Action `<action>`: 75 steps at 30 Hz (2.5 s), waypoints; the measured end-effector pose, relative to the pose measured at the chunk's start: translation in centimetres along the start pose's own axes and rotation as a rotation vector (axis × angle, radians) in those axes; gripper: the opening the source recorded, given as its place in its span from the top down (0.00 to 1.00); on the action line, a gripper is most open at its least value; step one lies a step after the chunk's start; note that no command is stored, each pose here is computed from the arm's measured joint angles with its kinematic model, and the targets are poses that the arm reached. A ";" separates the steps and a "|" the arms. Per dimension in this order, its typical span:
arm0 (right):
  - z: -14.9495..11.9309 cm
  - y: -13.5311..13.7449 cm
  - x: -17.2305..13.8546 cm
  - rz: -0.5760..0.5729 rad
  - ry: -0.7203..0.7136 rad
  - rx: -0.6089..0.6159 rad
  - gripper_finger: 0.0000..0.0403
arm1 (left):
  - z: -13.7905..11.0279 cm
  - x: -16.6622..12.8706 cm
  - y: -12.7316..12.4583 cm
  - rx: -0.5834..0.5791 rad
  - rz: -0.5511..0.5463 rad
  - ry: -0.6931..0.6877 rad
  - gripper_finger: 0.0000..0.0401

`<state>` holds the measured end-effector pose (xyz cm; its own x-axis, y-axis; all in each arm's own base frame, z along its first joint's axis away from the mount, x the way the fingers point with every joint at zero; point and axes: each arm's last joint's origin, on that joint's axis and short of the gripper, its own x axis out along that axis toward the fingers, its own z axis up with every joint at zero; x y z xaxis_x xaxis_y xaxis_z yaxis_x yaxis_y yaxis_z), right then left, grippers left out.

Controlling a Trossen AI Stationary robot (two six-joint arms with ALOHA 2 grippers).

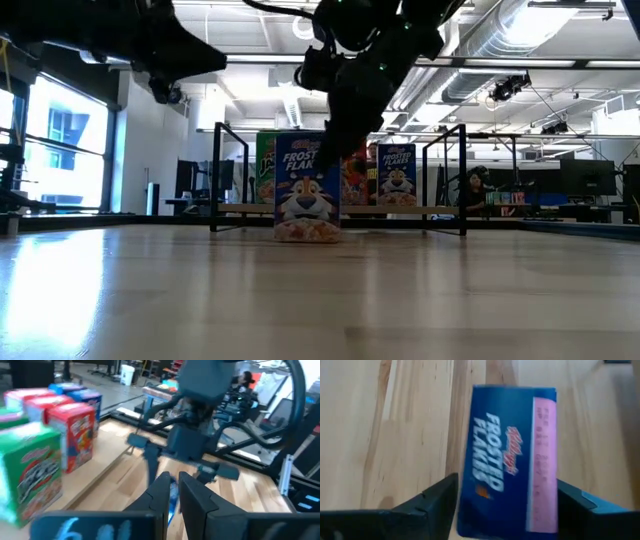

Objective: Stack cereal on shelf
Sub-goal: Put the blue cereal box on the shelf aligned with the other blue cereal boxes

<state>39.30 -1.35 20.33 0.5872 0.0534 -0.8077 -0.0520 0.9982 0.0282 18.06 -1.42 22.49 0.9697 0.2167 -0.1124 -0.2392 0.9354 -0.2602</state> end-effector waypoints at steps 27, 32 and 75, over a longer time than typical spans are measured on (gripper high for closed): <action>0.9 0.4 -8.1 0.021 -0.085 -0.017 0.56 | -3.7 -3.9 3.8 -0.058 0.061 -0.093 0.94; -0.1 -0.1 -13.2 -0.084 -0.079 -0.012 0.56 | -3.6 -4.1 3.9 -0.048 0.051 -0.098 0.94; -10.1 -14.4 -12.9 -0.336 -0.154 0.112 0.56 | -3.6 -4.4 3.9 -0.041 0.043 -0.100 0.94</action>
<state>24.28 -16.67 24.39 0.6717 -0.2821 -0.6850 0.2472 0.9570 -0.1517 12.64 0.31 18.55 0.9580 0.2852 -0.0289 -0.2807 0.9128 -0.2965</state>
